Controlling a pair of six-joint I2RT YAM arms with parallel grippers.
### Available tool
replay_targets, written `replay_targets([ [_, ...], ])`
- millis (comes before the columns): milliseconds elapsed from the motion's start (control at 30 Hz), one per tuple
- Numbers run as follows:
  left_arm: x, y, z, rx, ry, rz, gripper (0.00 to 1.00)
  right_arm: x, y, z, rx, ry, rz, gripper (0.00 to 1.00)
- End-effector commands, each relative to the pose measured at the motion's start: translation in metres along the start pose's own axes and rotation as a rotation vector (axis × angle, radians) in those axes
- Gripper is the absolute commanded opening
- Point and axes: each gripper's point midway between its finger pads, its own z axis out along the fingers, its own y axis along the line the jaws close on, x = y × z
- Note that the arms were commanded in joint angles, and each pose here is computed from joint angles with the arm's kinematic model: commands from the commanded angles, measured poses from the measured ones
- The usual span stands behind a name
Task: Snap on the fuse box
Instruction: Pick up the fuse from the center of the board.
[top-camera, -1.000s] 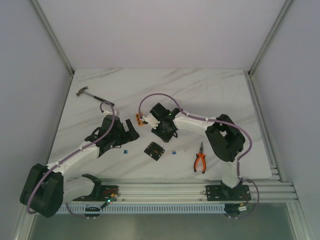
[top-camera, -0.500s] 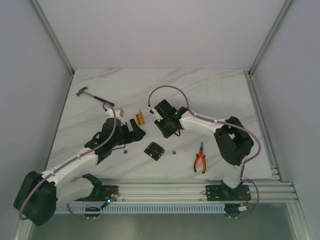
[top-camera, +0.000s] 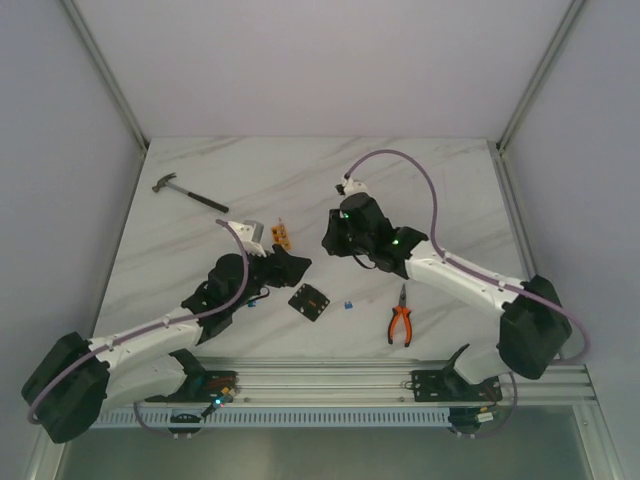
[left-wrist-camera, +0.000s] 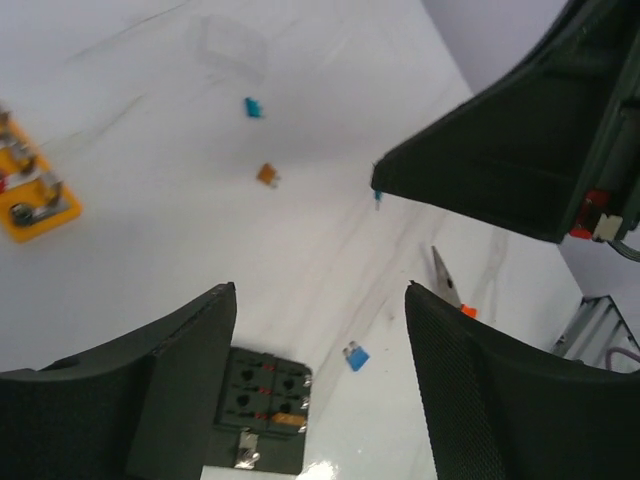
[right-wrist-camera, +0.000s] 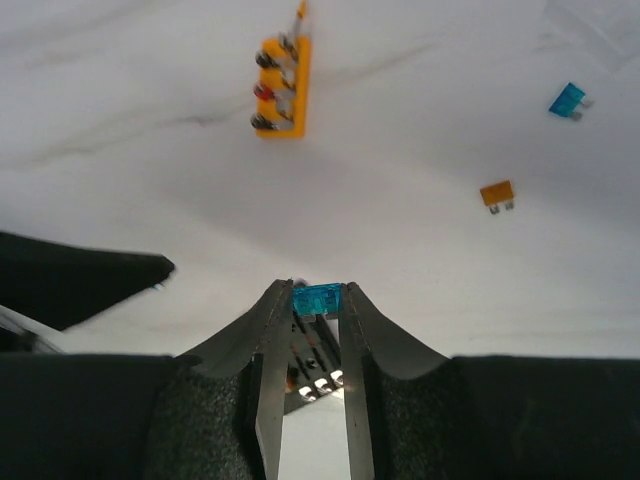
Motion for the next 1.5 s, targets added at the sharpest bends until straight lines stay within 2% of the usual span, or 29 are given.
replay_targets([
  [0, -0.026, -0.034, 0.006, 0.115, -0.136, 0.085, 0.74, -0.029, 0.012, -0.014, -0.039, -0.154, 0.158, 0.17],
  [300, -0.031, -0.060, 0.022, 0.184, -0.169, 0.164, 0.54, -0.036, 0.026, -0.034, -0.121, -0.225, 0.227, 0.18],
  [700, -0.037, -0.075, 0.035, 0.224, -0.182, 0.193, 0.45, -0.033, 0.028, -0.039, -0.146, -0.236, 0.257, 0.19],
  [900, -0.037, -0.077, 0.037, 0.231, -0.183, 0.199, 0.34, -0.030, 0.030, -0.038, -0.155, -0.232, 0.269, 0.19],
  [1067, -0.037, -0.078, 0.036, 0.237, -0.186, 0.203, 0.19, -0.029, 0.030, -0.038, -0.160, -0.232, 0.276, 0.20],
  [1333, -0.037, -0.079, 0.035, 0.241, -0.186, 0.209, 0.02, -0.031, 0.032, -0.041, -0.173, -0.246, 0.287, 0.21],
  [1467, -0.038, -0.077, 0.034, 0.234, -0.191, 0.207, 0.00, -0.033, 0.033, -0.042, -0.183, -0.252, 0.296, 0.20],
])
